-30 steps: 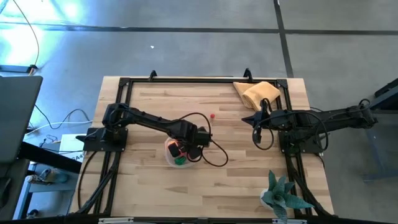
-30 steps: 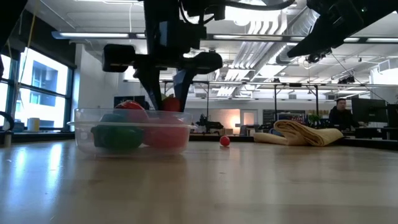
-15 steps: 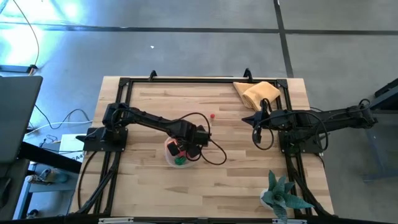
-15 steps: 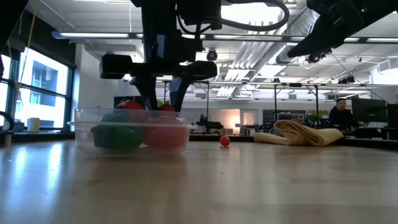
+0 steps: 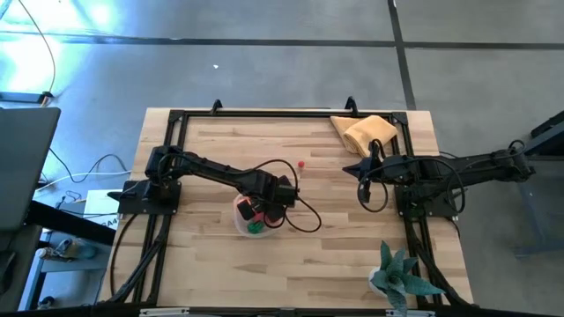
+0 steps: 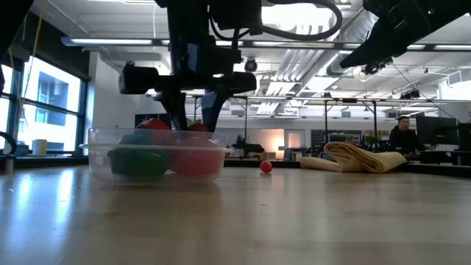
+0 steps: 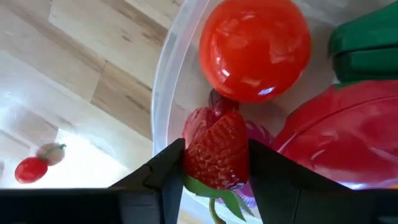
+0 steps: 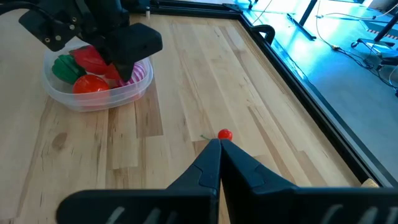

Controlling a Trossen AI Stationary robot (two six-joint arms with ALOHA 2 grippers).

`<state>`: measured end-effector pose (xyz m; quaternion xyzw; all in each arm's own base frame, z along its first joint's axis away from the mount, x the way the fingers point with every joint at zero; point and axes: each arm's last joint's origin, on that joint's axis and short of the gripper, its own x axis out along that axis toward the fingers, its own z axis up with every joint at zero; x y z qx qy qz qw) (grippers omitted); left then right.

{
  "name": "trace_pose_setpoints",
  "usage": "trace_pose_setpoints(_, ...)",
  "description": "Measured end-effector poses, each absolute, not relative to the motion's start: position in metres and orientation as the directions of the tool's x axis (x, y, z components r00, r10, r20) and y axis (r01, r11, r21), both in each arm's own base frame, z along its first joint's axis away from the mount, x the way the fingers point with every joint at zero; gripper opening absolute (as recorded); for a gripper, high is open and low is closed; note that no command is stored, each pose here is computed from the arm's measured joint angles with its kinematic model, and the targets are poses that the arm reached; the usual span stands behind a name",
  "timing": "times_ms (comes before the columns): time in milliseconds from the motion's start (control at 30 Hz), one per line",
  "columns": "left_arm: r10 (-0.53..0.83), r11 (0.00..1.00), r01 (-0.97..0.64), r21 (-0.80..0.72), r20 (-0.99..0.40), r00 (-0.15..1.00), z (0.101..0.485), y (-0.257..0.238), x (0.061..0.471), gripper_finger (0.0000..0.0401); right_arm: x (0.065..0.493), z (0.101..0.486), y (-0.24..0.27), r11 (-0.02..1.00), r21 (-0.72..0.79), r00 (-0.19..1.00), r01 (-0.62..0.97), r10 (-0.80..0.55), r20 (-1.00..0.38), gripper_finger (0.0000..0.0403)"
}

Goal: Pick and placing Produce into tupperware
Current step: Put the strawberry into the transparent container, then put the red cherry into the transparent container

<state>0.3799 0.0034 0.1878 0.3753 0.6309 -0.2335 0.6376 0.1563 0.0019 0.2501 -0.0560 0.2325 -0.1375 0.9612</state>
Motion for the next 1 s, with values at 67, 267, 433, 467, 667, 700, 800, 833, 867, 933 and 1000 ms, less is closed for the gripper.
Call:
trace_pose_setpoints(67, 0.186, 0.616, 0.764, 0.191, -0.978, 0.094, 0.188, 0.004, 0.380, 0.0163, 0.156, 0.250, 0.002, 0.956, -0.171, 0.854, 0.238, -0.290, -0.432, 0.0000)
trace_pose_setpoints(267, 0.189, 0.617, 0.763, 0.194, -0.977, 0.096, 0.188, 0.003, 0.380, 0.0201, 0.156, 0.250, 0.002, 0.956, -0.171, 0.854, 0.238, -0.290, -0.432, 0.0000)
trace_pose_setpoints(433, 0.190, 0.617, 0.763, 0.192, -0.977, 0.093, 0.188, 0.003, 0.380, 0.0217, 0.156, 0.250, 0.002, 0.956, -0.171, 0.854, 0.238, -0.290, -0.432, 0.0000)
trace_pose_setpoints(467, 0.191, 0.617, 0.764, 0.189, -0.978, 0.088, 0.189, 0.003, 0.380, 0.0217, 0.156, 0.250, 0.002, 0.956, -0.172, 0.854, 0.238, -0.290, -0.432, 0.0000)
trace_pose_setpoints(667, 0.194, 0.616, 0.764, 0.194, -0.977, 0.092, 0.209, 0.003, 0.384, 0.0211, 0.156, 0.250, 0.002, 0.956, -0.172, 0.854, 0.238, -0.290, -0.432, 0.0000)
trace_pose_setpoints(700, 0.195, 0.614, 0.764, 0.199, -0.976, 0.098, 0.213, 0.003, 0.385, 0.0210, 0.156, 0.250, 0.002, 0.956, -0.172, 0.854, 0.238, -0.290, -0.432, 0.0000)
trace_pose_setpoints(800, 0.209, 0.602, 0.770, 0.211, -0.972, 0.104, 0.226, 0.004, 0.387, 0.0210, 0.156, 0.250, 0.002, 0.956, -0.172, 0.854, 0.238, -0.290, -0.432, 0.0000)
trace_pose_setpoints(833, 0.219, 0.593, 0.775, 0.220, -0.970, 0.108, 0.231, 0.004, 0.388, 0.0210, 0.156, 0.250, 0.002, 0.956, -0.171, 0.854, 0.238, -0.290, -0.432, 0.0000)
trace_pose_setpoints(867, 0.233, 0.579, 0.781, 0.234, -0.965, 0.117, 0.236, 0.005, 0.389, 0.0211, 0.156, 0.250, 0.002, 0.956, -0.171, 0.854, 0.238, -0.290, -0.432, 0.0000)
trace_pose_setpoints(933, 0.265, 0.555, 0.788, 0.268, -0.954, 0.139, 0.245, 0.008, 0.392, 0.0211, 0.156, 0.250, 0.002, 0.956, -0.172, 0.854, 0.238, -0.290, -0.432, 0.0000)
trace_pose_setpoints(1000, 0.274, 0.551, 0.778, 0.303, -0.946, 0.175, 0.256, 0.015, 0.396, 0.0211, 0.156, 0.250, 0.002, 0.956, -0.172, 0.854, 0.238, -0.290, -0.432, 0.0000)
